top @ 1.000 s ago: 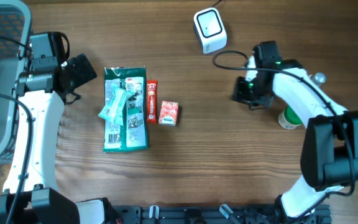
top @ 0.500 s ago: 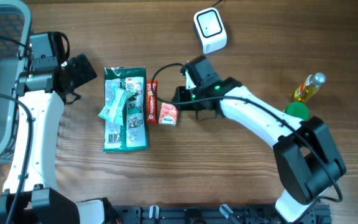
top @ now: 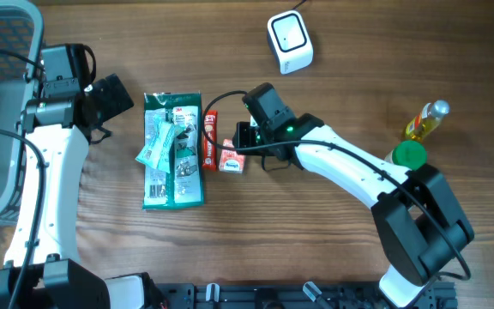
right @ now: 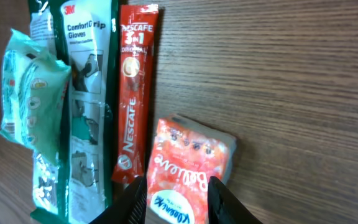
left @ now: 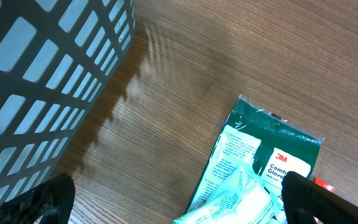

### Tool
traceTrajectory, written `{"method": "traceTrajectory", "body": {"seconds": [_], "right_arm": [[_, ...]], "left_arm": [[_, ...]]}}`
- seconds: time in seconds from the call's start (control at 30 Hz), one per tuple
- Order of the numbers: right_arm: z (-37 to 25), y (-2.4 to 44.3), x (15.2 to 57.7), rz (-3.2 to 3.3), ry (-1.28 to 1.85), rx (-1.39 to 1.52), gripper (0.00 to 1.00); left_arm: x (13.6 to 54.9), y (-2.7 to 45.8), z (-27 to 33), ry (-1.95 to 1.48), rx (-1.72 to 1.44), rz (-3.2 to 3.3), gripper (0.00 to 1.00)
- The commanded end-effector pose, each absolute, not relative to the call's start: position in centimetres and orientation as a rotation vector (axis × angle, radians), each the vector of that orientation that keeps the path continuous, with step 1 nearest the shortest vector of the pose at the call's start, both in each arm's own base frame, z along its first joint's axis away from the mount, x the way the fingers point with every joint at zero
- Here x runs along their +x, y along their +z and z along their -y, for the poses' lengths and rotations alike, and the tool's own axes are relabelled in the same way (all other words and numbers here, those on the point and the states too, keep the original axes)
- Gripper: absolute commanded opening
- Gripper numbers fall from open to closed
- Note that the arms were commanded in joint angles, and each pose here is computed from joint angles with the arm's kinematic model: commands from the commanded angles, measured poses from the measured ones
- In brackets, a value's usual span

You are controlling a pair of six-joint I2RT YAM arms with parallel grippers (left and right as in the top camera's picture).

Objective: Scan the item barcode
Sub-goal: 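Move right gripper left to red snack pack and grasp it, then lift red snack pack with right gripper and hold it near scanner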

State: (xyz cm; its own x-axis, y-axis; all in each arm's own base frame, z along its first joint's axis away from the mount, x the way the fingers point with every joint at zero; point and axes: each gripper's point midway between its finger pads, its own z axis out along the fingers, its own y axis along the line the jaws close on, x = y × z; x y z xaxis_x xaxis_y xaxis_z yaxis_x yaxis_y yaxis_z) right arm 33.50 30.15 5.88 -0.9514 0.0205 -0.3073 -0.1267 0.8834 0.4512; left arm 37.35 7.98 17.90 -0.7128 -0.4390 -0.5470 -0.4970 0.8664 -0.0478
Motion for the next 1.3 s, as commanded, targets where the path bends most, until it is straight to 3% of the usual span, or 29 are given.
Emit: {"method": "traceTrajectory", "body": {"seconds": [0.0, 0.3, 1.27], "right_arm": [[-29.4, 3.9, 32.7, -2.775, 0.660, -0.025, 0.32], [-29.7, 3.2, 32.3, -2.767, 0.695, -0.040, 0.28], [-30.2, -1.3, 31.2, -2.851, 0.634, -0.027, 0.28]], "left_arm": [[37.5, 18.2, -8.2, 0.135, -0.700, -2.458, 1.00], [37.5, 18.2, -8.2, 0.135, -0.700, -2.458, 1.00], [37.5, 18.2, -8.2, 0.136, -0.700, -2.458, 1.00]]}}
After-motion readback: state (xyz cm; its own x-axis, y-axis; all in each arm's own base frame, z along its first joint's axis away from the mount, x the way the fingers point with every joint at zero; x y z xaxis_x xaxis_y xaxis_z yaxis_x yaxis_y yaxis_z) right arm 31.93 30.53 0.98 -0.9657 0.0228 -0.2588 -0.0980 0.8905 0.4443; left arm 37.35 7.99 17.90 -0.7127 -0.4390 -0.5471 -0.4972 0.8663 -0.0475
